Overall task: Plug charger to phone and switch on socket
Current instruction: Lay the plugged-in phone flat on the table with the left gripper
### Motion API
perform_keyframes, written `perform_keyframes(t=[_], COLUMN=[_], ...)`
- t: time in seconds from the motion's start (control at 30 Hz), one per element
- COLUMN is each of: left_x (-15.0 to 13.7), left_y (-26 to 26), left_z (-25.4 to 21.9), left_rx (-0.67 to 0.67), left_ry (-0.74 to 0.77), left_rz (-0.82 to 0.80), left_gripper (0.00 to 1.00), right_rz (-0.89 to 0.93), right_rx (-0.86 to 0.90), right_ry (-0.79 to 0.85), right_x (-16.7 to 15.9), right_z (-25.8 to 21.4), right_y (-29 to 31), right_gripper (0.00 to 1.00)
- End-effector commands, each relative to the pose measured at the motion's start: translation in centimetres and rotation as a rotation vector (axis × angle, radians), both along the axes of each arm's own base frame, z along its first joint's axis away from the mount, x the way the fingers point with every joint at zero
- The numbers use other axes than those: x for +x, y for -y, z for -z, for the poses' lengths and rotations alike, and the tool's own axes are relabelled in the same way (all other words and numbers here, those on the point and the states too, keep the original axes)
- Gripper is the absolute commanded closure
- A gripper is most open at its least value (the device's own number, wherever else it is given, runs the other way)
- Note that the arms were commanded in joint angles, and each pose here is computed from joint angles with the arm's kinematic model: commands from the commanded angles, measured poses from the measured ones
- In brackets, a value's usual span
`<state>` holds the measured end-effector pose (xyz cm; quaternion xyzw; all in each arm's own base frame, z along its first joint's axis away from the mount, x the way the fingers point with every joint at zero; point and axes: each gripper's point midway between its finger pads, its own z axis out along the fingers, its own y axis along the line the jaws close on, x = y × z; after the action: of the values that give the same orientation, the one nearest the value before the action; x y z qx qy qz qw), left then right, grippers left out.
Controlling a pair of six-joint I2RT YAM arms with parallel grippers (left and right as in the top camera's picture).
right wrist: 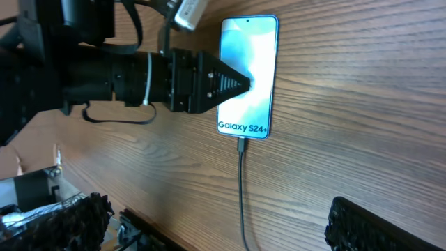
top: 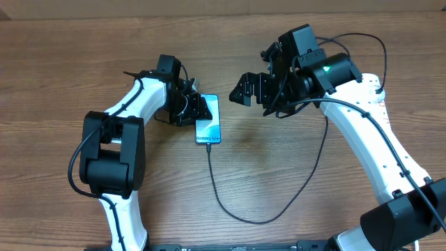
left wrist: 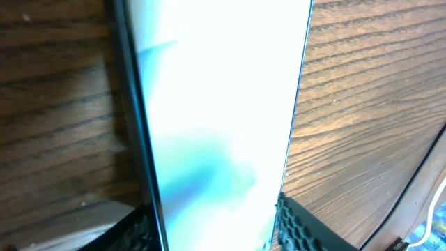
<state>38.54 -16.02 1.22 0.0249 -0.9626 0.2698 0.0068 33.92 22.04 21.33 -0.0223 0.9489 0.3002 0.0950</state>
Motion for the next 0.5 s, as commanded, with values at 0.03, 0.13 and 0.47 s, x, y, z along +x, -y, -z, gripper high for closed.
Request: perform_keyframes(t=[0.03,0.13,0.47], left_x=[0.1,0.1,-0.3], left_y=[-1.2,-1.2,-2.2], left_z=[0.5,0.5,0.1], left_rx=[0.077,0.076,0.082], left_ry=[0.005,0.004,-0.03], left_rz=[-0.014,-0.014,-0.034], left_gripper=[0.42,0.41,0.12], right_rz=[0.011,0.011,0.074], right_rx=[-0.013,-0.014,-0.165], right_ry=[0.043,0.042,0.043], right_x=[0.2,0.2,0.4], right_z=[-1.2,-1.2,0.3], right_y=[0.6,0.6,3.1], right_gripper=[0.0,0.0,0.0])
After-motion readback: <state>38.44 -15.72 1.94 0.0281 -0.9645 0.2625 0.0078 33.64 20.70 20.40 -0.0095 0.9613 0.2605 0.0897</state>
